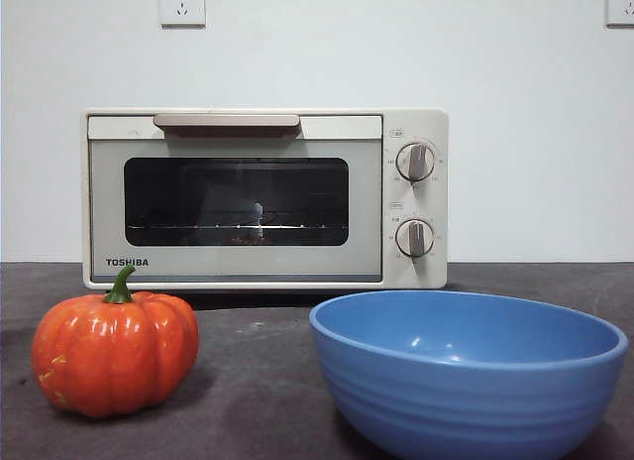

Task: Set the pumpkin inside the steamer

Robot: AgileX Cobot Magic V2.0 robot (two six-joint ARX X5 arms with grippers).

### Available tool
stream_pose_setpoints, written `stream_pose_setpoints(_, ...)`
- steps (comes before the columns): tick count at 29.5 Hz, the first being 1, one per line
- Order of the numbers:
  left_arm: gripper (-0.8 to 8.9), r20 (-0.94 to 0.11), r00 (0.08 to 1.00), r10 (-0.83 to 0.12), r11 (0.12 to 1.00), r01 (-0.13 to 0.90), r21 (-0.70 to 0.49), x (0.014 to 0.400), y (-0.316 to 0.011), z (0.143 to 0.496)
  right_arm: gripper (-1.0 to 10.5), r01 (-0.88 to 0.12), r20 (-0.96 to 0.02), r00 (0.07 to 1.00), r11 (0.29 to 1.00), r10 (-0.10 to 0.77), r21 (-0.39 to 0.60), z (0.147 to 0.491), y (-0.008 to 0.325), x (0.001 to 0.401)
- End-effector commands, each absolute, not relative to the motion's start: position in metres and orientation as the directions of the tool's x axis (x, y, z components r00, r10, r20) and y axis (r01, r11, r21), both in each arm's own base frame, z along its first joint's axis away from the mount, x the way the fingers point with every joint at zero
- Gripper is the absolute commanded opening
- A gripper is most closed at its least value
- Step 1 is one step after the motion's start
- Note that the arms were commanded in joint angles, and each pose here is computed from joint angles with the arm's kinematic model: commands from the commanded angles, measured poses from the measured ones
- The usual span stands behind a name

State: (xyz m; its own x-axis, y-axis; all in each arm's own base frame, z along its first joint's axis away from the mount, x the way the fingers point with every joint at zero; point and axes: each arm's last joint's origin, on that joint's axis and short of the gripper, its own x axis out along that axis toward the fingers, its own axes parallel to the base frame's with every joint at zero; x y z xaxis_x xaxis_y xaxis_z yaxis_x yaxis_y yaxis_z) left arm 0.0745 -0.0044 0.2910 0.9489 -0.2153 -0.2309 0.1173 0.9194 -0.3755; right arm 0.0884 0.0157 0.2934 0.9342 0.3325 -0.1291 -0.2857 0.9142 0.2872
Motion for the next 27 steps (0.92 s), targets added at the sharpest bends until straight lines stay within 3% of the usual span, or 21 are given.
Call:
stream_pose_setpoints(1, 0.16, -0.261, 0.922, -0.287, 0.933, 0.207, -0.295, 0.079, -0.006, 0.307, 0.1, -0.362, -0.203, 0.89, 0.904, 0.408, 0.229, 0.31, 0.019, 0.098)
stream_pose_setpoints(7, 0.16, -0.347, 0.816, -0.463, 0.876, 0.361, -0.319, 0.093, -0.011, 0.323, 0.1, -0.526, -0.336, 0.747, 0.819, 0.573, 0.228, 0.332, 0.026, 0.115)
stream_pose_setpoints(13, 0.16, -0.414, 0.678, -0.607, 0.793, 0.485, -0.368, 0.101, -0.017, 0.333, 0.1, -0.62, -0.456, 0.605, 0.746, 0.652, 0.243, 0.339, 0.035, 0.123)
stream_pose_setpoints(20, 0.16, -0.464, 0.61, -0.643, 0.766, 0.528, -0.366, 0.1, -0.022, 0.339, 0.1, -0.693, -0.554, 0.471, 0.676, 0.687, 0.25, 0.331, 0.046, 0.118)
stream_pose_setpoints(27, 0.16, -0.466, 0.608, -0.643, 0.765, 0.53, -0.366, 0.099, -0.022, 0.339, 0.1, -0.709, -0.556, 0.453, 0.66, 0.697, 0.249, 0.331, 0.05, 0.117)
